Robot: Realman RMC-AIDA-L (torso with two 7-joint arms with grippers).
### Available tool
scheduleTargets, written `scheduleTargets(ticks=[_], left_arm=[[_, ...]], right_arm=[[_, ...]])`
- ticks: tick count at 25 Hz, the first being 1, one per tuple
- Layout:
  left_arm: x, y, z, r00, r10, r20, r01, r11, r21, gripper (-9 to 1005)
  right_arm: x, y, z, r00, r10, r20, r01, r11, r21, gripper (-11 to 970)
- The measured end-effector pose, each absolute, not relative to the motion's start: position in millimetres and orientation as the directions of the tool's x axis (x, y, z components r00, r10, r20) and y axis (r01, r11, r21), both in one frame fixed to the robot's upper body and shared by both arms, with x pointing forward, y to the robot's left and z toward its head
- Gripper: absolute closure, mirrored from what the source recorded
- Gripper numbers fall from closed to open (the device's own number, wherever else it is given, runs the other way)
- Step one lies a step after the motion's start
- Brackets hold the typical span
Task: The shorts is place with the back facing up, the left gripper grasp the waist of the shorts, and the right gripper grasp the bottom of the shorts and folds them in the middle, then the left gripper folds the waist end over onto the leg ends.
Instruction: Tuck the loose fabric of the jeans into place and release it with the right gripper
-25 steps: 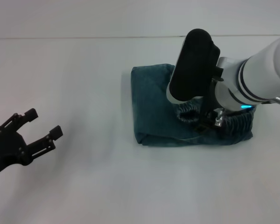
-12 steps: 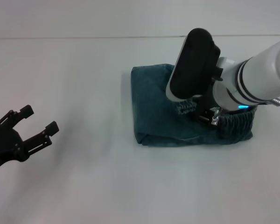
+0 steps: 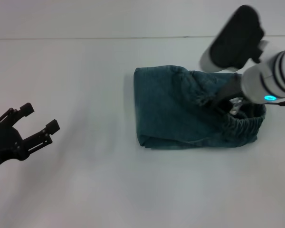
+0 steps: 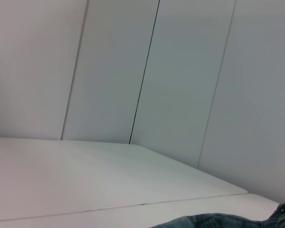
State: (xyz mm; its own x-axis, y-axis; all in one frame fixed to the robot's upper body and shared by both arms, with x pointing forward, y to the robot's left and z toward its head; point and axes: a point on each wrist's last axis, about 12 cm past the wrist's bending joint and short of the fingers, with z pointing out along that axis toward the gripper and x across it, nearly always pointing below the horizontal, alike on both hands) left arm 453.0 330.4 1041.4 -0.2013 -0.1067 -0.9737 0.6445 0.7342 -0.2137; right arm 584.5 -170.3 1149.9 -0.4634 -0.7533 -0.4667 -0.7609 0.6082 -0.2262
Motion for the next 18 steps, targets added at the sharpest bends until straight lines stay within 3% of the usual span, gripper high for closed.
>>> scheduleTargets(ticks=[9, 17, 18], left_arm=[[459.8, 328.5, 1046.6, -0.186, -0.104, -0.977, 0.666, 0.718, -0.204, 62], [463.1, 328.4, 1050.3, -0.189, -0.1, -0.977, 0.681, 0.704, -0.204, 62], [463.3, 328.5, 1050.9, -0.188, -0.1, -0.977, 0.682, 0.703, -0.203, 62]], right_arm=[[586.1, -230.1, 1153.0, -0.615, -0.542, -0.572, -0.603, 0.791, -0.102, 853], [583.0, -277.8, 1156.6, -0.652, -0.353, -0.671, -0.534, 0.842, 0.077, 833], [583.4, -283.5, 1155.5, -0.66, -0.33, -0.675, -0.523, 0.847, 0.097, 793]])
